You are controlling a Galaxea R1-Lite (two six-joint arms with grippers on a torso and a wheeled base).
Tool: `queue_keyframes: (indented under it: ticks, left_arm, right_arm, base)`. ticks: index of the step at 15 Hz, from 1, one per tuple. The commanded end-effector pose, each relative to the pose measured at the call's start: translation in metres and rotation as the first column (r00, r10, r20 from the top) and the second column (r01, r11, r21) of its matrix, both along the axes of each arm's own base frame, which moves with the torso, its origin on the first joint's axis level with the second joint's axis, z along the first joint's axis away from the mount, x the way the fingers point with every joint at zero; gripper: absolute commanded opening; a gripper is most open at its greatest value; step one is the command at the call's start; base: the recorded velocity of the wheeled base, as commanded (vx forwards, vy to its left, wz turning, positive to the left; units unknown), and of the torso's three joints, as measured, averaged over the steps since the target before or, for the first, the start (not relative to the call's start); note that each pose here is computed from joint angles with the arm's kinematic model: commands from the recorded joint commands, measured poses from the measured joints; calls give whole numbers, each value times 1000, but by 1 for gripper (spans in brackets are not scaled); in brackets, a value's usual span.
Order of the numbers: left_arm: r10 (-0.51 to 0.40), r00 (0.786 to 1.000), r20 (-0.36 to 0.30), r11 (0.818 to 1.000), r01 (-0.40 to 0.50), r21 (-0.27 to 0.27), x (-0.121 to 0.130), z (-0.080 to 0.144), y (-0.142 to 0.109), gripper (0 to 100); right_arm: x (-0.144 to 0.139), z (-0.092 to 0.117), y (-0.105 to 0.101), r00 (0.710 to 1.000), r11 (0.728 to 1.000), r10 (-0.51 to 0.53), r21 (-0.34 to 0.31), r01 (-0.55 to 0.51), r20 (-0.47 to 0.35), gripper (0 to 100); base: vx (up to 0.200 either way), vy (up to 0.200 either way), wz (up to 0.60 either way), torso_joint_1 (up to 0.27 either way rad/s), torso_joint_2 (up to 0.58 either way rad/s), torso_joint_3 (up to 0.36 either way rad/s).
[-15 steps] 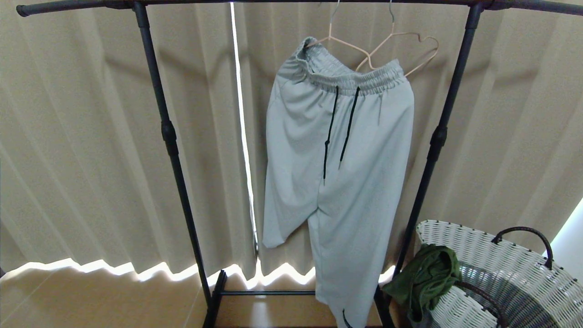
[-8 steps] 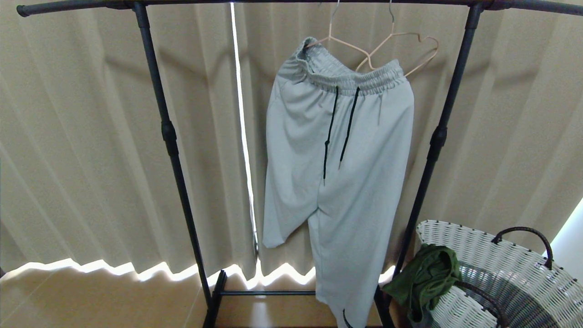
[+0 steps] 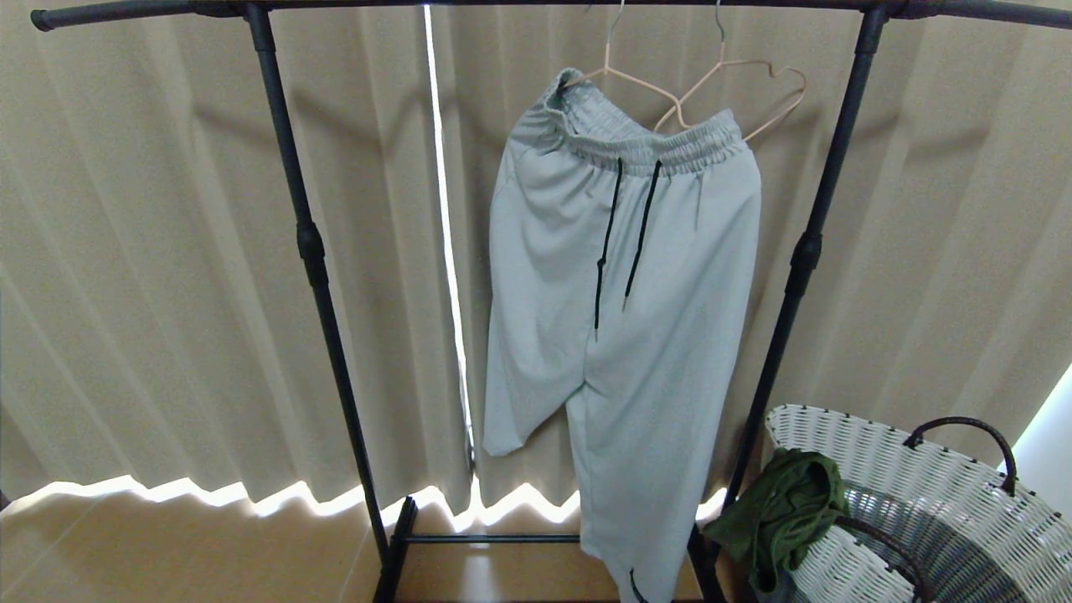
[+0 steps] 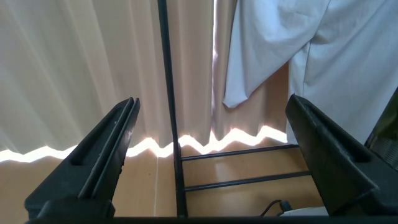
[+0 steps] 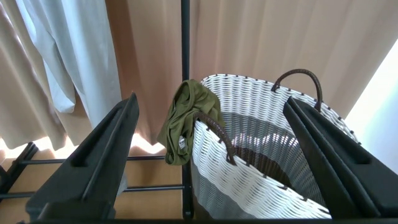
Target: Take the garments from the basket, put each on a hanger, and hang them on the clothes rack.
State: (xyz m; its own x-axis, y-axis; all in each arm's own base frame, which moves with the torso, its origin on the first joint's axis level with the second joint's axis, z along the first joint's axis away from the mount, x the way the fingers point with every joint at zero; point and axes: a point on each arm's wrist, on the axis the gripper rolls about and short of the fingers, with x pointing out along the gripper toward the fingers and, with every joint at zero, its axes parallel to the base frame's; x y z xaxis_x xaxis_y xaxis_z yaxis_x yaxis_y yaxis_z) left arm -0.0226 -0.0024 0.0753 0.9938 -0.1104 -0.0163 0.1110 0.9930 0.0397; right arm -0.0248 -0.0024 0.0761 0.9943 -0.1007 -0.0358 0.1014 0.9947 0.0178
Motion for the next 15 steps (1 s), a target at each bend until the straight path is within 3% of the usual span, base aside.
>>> queue_keyframes:
  ticks: [1,6,9,15]
  left_arm:
    - [0,1000,0,1000,0,0,0,0,0,100]
    - [-1,1000,-2,1000,1,0,0,0,0,100]
    - [0,1000,-2,1000,0,0,0,0,0,100]
    - [2,1000,-1,1000,-2,-2,0,0,0,100]
  right_arm:
    - [0,0,0,1000,1000,1,0,-1,1,100]
    - [0,0,0,1000,1000,11,-7,-11,0,100]
    - [0,0,0,1000,1000,11,-6,-11,0,100]
    - [0,0,0,1000,1000,11,-4,-11,0,100]
  base:
    - [0,0,0,0,0,0]
    - [0,0,0,0,0,0]
    - [0,-200,0,-1,2,6]
    - [0,0,0,0,0,0]
